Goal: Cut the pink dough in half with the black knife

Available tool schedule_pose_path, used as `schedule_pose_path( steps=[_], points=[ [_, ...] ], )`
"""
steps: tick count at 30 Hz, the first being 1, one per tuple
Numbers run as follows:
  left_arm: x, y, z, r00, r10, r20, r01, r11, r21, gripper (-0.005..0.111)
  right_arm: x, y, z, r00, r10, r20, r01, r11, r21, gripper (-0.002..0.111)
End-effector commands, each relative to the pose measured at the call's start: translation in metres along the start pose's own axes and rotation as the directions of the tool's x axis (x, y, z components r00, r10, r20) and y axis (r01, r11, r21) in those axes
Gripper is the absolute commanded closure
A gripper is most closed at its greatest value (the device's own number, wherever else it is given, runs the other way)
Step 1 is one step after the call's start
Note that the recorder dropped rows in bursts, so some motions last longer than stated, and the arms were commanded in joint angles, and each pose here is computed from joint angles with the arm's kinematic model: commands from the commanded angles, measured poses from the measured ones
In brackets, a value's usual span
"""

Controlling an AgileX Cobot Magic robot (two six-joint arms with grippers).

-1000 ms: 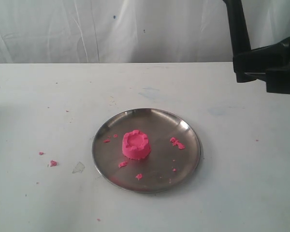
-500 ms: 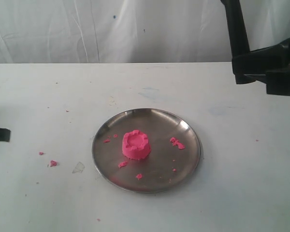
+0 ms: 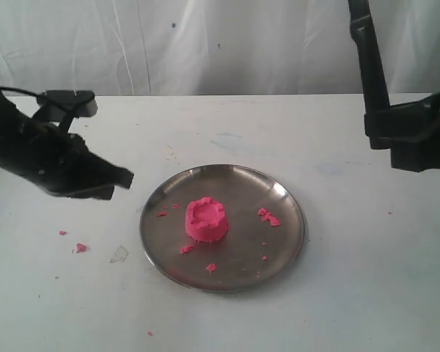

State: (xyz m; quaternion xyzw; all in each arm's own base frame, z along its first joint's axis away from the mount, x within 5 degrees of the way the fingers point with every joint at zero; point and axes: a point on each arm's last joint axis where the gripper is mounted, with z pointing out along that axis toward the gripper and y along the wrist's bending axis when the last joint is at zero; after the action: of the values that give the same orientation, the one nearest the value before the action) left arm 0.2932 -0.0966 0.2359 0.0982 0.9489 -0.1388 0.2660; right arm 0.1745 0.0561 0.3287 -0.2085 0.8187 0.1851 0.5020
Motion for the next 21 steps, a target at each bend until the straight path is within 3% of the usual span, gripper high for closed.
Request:
schedule_pose_path(
  steps=[1, 4, 8, 12, 15, 17, 21],
  points=[
    [-0.027, -0.011, -0.014, 0.994, -0.051, 0.097, 0.045, 0.997, 0.062, 0.107, 0.013, -0.013, 0.012, 1.0, 0.022, -0.003, -0.022, 0.995, 0.096, 0.108],
    [-0.037, -0.015, -0.023, 0.994, -0.039, 0.099, 0.031, 0.996, 0.081, 0.107, 0.027, -0.022, 0.036, 0.992, 0.07, -0.109, -0.062, 0.995, 0.074, 0.108],
    [-0.037, -0.021, -0.029, 0.999, -0.033, 0.029, 0.029, 0.993, 0.118, 0.107, 0.041, -0.022, 0.077, 0.951, 0.036, -0.308, -0.062, 0.995, -0.076, 0.108],
    [-0.03, -0.032, -0.036, 0.993, 0.077, -0.086, -0.056, 0.974, 0.22, 0.107, 0.035, -0.013, 0.103, 0.894, -0.028, -0.448, -0.052, 0.985, -0.165, 0.108],
    [-0.023, -0.044, -0.038, 0.974, 0.183, -0.134, -0.12, 0.918, 0.379, 0.107, 0.028, -0.01, 0.109, 0.833, -0.062, -0.55, 0.015, 0.996, -0.09, 0.108],
    [-0.016, -0.055, -0.033, 0.945, 0.285, -0.159, -0.175, 0.854, 0.49, 0.107, 0.023, -0.008, 0.11, 0.789, -0.082, -0.609, 0.081, 0.996, -0.029, 0.108],
    [-0.006, -0.073, -0.002, 0.894, 0.413, -0.176, -0.259, 0.795, 0.548, 0.107, 0.013, 0.007, 0.11, 0.771, -0.146, -0.62, 0.147, 0.988, -0.05, 0.108]
  ],
)
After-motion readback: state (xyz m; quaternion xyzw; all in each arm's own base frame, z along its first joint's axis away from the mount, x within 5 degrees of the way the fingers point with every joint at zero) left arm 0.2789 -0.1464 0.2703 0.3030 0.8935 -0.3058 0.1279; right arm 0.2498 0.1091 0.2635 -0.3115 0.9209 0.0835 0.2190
